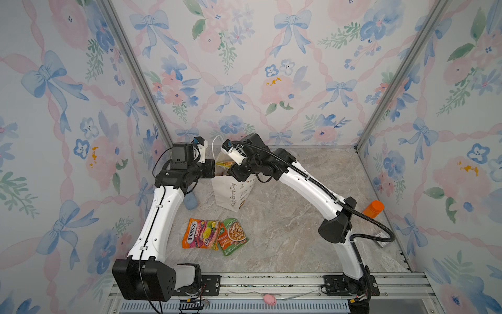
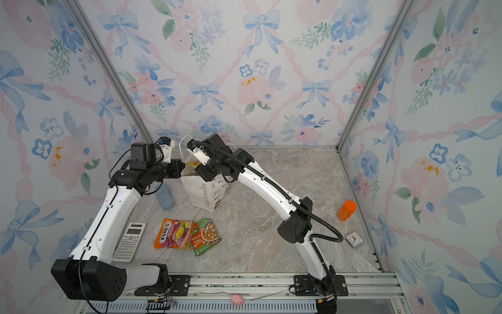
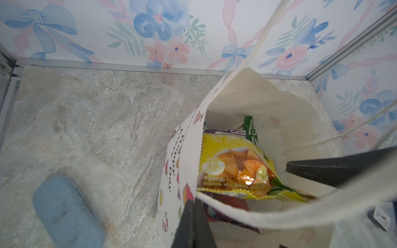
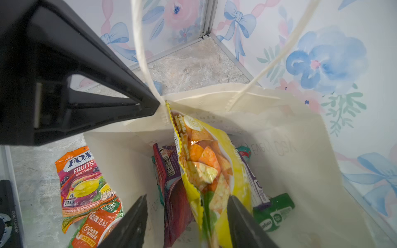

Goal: Place the snacks into the paper bag
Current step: Press the snack against the paper bag.

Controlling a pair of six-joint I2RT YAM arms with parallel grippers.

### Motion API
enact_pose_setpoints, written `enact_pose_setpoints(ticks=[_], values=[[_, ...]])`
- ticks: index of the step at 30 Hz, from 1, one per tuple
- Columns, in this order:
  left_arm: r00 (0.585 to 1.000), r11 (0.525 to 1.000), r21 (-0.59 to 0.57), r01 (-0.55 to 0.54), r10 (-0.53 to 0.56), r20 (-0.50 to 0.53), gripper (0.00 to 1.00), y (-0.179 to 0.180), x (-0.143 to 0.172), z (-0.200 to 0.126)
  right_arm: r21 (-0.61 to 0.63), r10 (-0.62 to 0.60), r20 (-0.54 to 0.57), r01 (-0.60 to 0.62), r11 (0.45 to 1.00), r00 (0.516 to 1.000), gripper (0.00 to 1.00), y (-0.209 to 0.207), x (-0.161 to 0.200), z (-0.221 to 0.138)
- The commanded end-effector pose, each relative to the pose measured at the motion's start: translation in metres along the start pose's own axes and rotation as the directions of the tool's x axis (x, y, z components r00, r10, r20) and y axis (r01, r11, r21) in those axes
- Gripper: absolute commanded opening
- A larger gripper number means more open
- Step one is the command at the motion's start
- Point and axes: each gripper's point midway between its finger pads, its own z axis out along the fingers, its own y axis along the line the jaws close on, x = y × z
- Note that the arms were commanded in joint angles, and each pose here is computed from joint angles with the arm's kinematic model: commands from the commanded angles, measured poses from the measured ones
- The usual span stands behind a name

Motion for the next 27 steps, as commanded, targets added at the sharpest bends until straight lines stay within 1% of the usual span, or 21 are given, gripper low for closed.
enact_pose_setpoints(ticks=[1, 4, 8, 12, 17, 24, 27], values=[[0.999, 1.000, 0.001, -0.010, 0.010, 0.049, 0.00, -0.003, -0.011, -0.012, -0.020, 0.037, 0.123, -0.034, 0.999, 0.992, 0.61, 0.000, -0.032, -0.044], [0.999, 1.000, 0.002, -0.010, 0.010, 0.048, 0.00, -0.003, -0.011, -0.013, 0.004, 0.040, 0.150, -0.041, 0.999, 0.988, 0.59, -0.006, -0.037, -0.050], [0.999, 1.000, 0.004, -0.010, 0.010, 0.049, 0.00, -0.003, -0.011, -0.013, 0.037, 0.034, 0.118, -0.039, 0.999, 0.992, 0.55, -0.011, -0.030, -0.041], [0.999, 1.000, 0.006, -0.011, 0.010, 0.049, 0.00, -0.004, -0.011, -0.013, 0.049, 0.045, 0.098, -0.050, 0.998, 0.994, 0.38, -0.014, -0.025, -0.030], [0.999, 1.000, 0.005, -0.012, 0.011, 0.049, 0.00, -0.003, -0.011, -0.013, 0.047, 0.075, 0.076, -0.079, 0.996, 0.994, 0.23, -0.019, -0.019, -0.018], [0.999, 1.000, 0.004, -0.013, 0.012, 0.047, 0.00, -0.003, -0.011, -0.012, 0.037, 0.121, 0.019, -0.121, 0.992, 0.993, 0.19, -0.024, -0.001, 0.005], [0.999, 1.000, 0.003, -0.012, 0.012, 0.047, 0.00, -0.003, -0.011, -0.012, 0.021, 0.151, 0.001, -0.151, 0.988, 0.989, 0.15, -0.026, 0.006, 0.015]])
